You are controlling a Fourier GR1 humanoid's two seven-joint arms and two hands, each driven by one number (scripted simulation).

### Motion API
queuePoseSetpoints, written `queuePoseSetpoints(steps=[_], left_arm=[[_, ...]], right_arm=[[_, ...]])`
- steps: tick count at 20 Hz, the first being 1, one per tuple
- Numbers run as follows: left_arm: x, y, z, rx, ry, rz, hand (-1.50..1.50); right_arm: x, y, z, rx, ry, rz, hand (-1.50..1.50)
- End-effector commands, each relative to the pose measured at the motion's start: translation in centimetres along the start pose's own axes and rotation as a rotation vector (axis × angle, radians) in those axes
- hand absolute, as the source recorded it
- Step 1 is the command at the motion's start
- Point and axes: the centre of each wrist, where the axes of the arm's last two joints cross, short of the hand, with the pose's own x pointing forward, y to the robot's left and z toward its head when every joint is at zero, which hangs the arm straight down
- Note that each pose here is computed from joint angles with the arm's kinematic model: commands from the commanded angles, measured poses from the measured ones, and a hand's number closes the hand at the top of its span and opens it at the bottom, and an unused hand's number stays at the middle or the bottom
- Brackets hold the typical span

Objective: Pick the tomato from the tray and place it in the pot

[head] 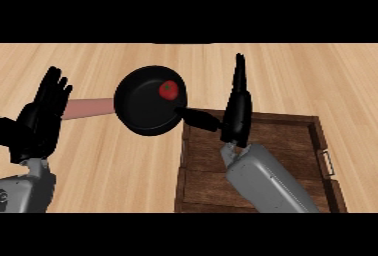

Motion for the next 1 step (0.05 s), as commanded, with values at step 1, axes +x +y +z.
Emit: queuePoseSetpoints(steps=[1], left_arm=[[-0.44,0.68,-0.78,0.007,0.006,0.0,0.0]], right_arm=[[-0.57,-3.22,-0.4,0.025,0.007,0.016,-1.5]])
